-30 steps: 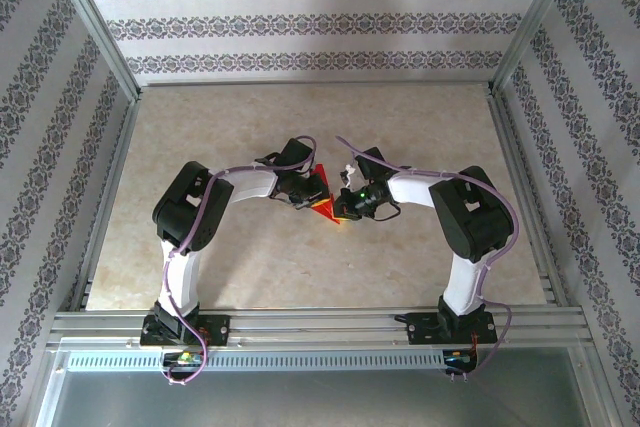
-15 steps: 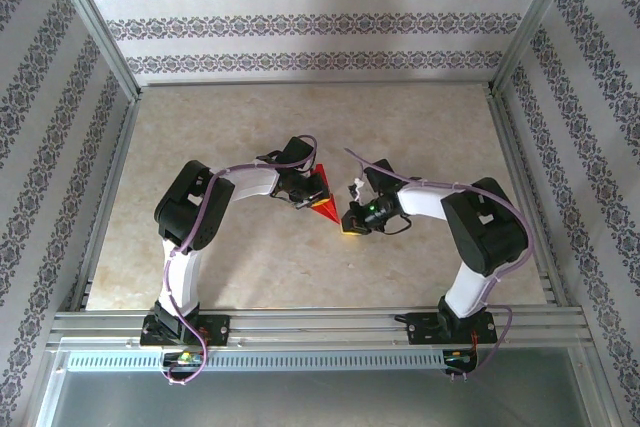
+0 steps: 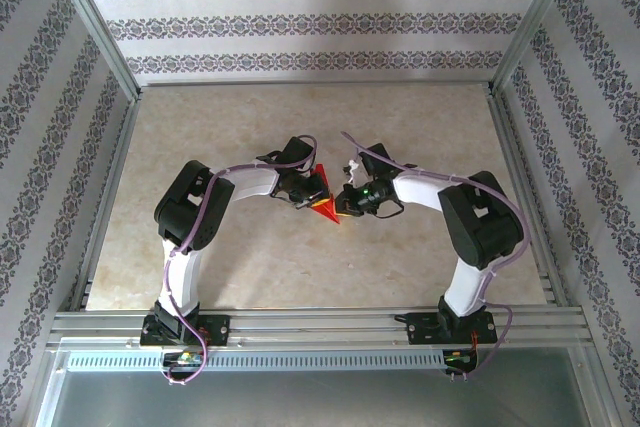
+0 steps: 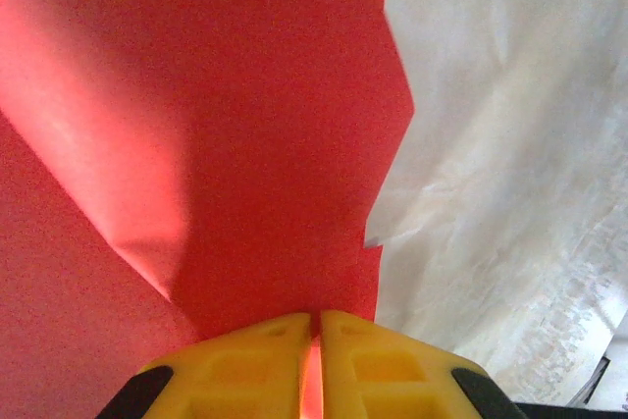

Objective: Fold a paper plane with a square sheet of paper (pick it up from the middle)
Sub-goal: Fourth fold the wing at the center of the table.

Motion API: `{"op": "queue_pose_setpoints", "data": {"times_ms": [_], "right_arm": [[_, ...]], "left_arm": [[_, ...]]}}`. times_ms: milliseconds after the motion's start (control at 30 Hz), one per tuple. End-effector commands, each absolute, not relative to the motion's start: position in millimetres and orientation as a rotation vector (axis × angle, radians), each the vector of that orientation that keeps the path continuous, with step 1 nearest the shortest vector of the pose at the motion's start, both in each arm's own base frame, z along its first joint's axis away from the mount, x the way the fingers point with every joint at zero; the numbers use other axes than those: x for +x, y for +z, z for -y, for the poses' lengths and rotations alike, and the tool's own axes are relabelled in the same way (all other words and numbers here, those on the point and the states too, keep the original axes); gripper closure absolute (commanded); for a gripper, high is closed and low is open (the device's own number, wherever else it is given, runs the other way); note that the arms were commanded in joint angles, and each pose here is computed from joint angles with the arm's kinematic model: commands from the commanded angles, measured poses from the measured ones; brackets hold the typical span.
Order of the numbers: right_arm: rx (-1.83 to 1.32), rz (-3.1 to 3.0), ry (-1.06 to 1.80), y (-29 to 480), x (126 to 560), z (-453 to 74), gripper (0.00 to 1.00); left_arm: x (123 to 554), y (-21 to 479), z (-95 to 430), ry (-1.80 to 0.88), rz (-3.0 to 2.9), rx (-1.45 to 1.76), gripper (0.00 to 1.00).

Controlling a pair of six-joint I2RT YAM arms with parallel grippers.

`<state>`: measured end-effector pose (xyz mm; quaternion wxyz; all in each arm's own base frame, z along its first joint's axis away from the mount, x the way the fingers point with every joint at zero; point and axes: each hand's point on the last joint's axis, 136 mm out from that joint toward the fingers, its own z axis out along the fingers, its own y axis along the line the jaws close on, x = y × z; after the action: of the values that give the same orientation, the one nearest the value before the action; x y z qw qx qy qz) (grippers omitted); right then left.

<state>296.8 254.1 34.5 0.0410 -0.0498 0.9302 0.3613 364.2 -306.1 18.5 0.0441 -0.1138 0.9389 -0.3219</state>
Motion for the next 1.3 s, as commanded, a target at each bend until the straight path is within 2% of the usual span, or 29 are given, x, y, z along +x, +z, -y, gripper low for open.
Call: {"op": "queue_pose_setpoints", "data": {"times_ms": [0, 200, 367, 500, 800, 967, 1267], "right_arm": [[-0.145, -2.873, 1.079, 25.3, 299.2, -258.4, 0.95], [-0.144, -2.93, 1.028, 6.5, 292.6, -254.0, 0.96], [-0.125, -2.993, 0.913, -7.8, 285.4, -240.7, 0.96], [-0.115, -3.019, 0.843, -12.9, 283.9, -232.6, 0.97], [-0.116, -3.032, 0.832, -13.8, 283.3, -231.7, 0.97], [-0.117, -3.054, 0.803, -17.1, 279.1, -226.9, 0.97], [-0.168, -3.139, 0.701, -31.6, 261.2, -209.8, 0.97]], "left_arm": [[342.2, -21.0, 287.7, -0.824, -2.977, -0.437, 0.86], [350.7, -4.3, 297.0, -0.904, -2.915, -0.38, 0.85], [361.1, 31.6, 311.2, -1.029, -2.79, -0.266, 0.84], [353.7, 47.8, 321.3, -1.072, -2.735, -0.151, 0.82], [344.1, 28.4, 322.9, -1.017, -2.776, -0.101, 0.84], [348.8, 15.3, 313.1, -0.908, -2.81, -0.119, 0.85], [368.6, 5.9, 292.5, -0.887, -2.796, -0.183, 0.85]]}}
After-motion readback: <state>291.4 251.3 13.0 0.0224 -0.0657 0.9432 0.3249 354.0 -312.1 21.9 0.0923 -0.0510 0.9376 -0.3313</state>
